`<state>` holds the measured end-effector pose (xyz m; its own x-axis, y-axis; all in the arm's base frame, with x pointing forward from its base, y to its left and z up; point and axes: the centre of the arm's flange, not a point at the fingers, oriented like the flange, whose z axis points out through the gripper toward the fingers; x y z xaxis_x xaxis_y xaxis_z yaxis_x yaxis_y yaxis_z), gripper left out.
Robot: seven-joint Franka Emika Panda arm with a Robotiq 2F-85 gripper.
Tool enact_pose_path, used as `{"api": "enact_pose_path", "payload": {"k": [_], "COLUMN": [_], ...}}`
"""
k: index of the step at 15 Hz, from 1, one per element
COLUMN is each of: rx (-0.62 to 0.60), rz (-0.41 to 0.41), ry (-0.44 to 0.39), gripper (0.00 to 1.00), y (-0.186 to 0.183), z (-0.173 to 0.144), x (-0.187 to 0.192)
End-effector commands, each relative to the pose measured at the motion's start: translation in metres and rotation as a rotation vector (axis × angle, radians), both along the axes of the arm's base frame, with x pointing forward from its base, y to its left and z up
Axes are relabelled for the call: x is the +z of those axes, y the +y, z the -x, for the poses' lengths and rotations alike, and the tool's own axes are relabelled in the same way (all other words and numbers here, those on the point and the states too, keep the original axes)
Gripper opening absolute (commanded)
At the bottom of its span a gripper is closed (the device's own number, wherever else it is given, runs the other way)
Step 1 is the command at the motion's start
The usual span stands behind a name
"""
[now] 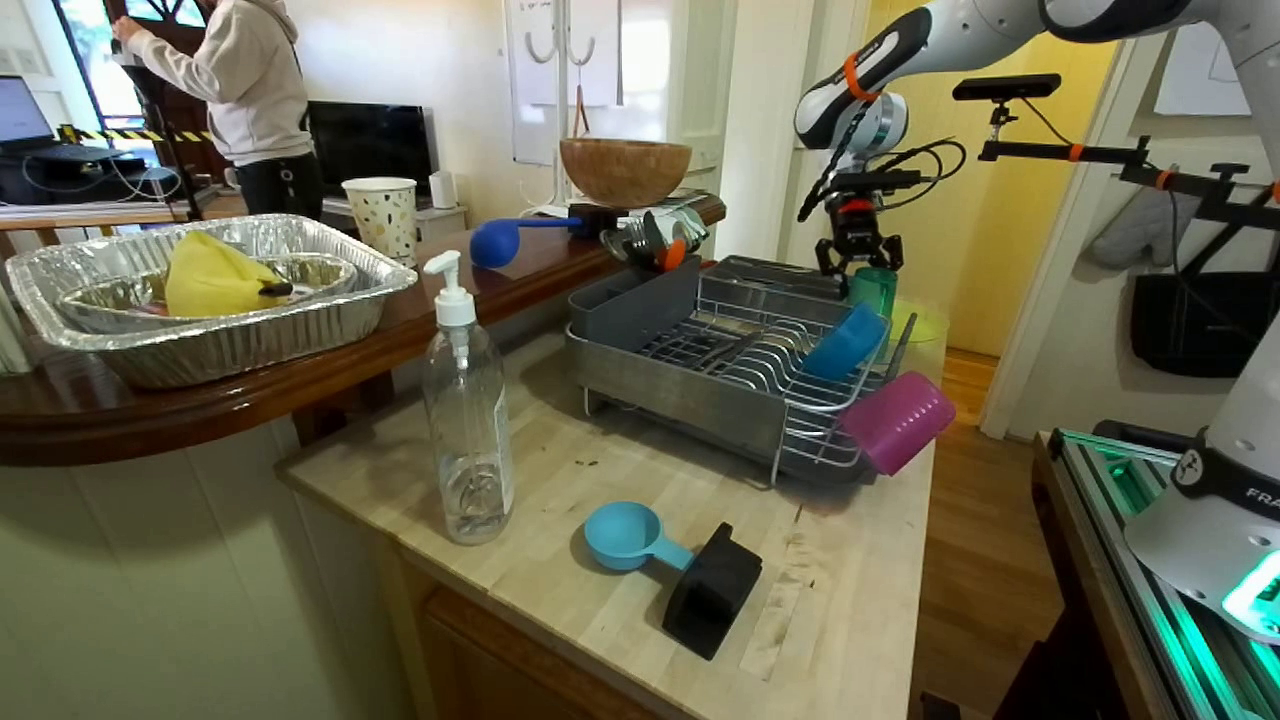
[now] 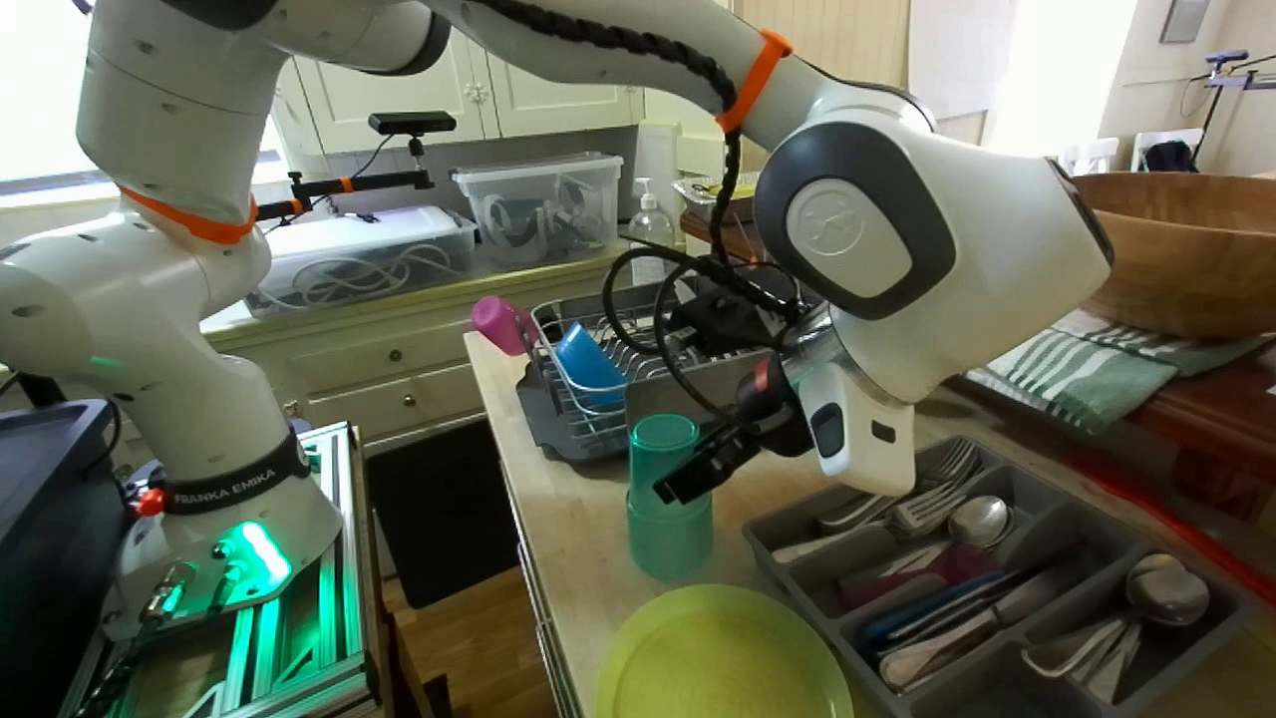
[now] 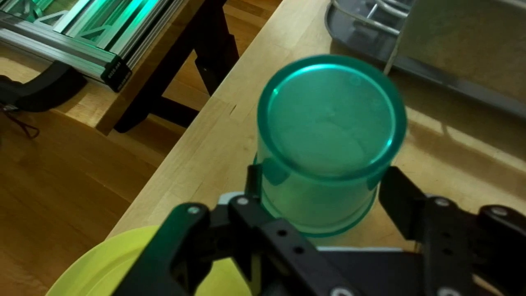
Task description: Place the green cup between the drying rack and the cutlery rack and place it right side up
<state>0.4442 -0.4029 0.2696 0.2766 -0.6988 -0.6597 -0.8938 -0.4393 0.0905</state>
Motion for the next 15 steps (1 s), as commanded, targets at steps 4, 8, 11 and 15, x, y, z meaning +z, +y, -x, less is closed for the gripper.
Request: {"api": "enact_pose_path", "payload": {"k": [4,8,11,15], "rx": [0.128,0.260,0.341,0.393], "rz": [0.089,0.205,0.281,0.317], "ry": [0.044,0.010,-0.052,-0.139], "gripper": [0.47,0.47,0.47,0.47], "y": [0.019,0.047,0.062,0.080], "z": [-0.010,-0.020,-0.029,-0.032], "x": [0.014,0.032,0.044,0.053]}}
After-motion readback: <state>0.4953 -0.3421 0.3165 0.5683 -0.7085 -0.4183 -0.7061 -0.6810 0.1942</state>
